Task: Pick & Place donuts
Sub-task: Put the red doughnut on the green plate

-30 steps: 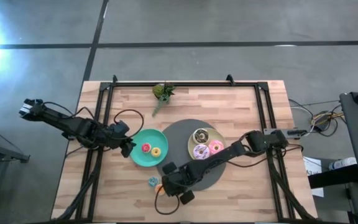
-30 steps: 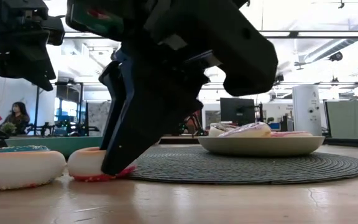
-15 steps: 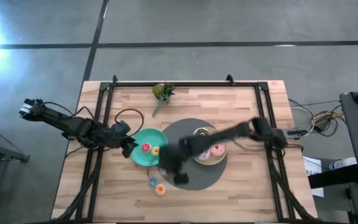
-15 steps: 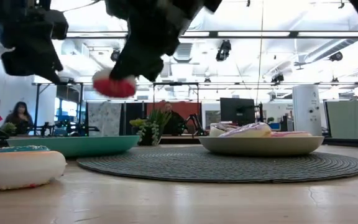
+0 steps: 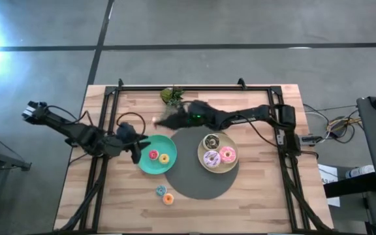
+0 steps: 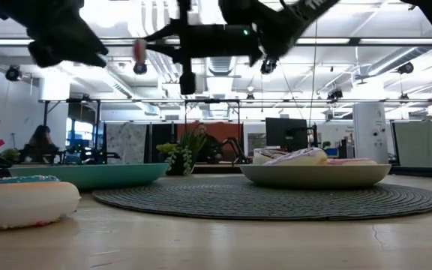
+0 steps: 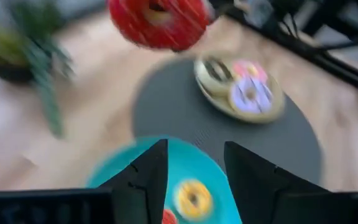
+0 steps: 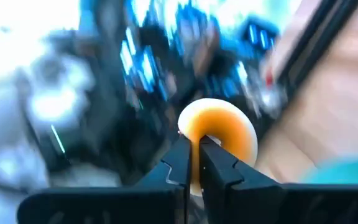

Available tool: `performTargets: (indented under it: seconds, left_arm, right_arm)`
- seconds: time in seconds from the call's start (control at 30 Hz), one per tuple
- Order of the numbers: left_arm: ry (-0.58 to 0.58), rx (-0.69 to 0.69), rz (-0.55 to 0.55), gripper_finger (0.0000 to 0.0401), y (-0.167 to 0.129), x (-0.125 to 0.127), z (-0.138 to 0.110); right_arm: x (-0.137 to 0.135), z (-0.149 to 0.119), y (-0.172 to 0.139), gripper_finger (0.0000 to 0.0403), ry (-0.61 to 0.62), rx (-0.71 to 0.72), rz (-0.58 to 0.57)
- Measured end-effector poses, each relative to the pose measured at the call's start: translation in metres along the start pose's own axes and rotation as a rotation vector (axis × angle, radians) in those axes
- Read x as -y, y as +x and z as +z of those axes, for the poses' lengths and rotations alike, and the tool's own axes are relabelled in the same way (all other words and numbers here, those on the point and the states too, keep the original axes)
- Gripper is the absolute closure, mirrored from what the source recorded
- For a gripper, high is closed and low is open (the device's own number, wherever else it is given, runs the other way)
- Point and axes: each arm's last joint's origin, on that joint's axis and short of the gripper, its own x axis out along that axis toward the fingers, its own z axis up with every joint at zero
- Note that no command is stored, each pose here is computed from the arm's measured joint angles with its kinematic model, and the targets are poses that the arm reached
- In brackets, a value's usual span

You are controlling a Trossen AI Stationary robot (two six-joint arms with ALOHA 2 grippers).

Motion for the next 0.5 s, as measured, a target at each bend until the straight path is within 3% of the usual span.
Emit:
performTargets:
  seconds: [0.13,0.27,0.5]
  left_arm:
    - [0.081,0.188,0.143,0.0273,-0.002,0.003,0.008]
    - [0.200,0.289,0.217,0.0274,0.001,0.009,0.015]
    - [0.420,0.307,0.392,0.0256,0.018,0.014,0.014]
  right_arm:
    - [0.013,-0.006,-0.014,0.0390,0.231,0.297,0.068]
    - [0.019,-0.015,-0.021,0.0390,0.431,0.421,0.104]
    - [0.008,-0.011,-0.020,0.0390,0.486,0.456,0.189]
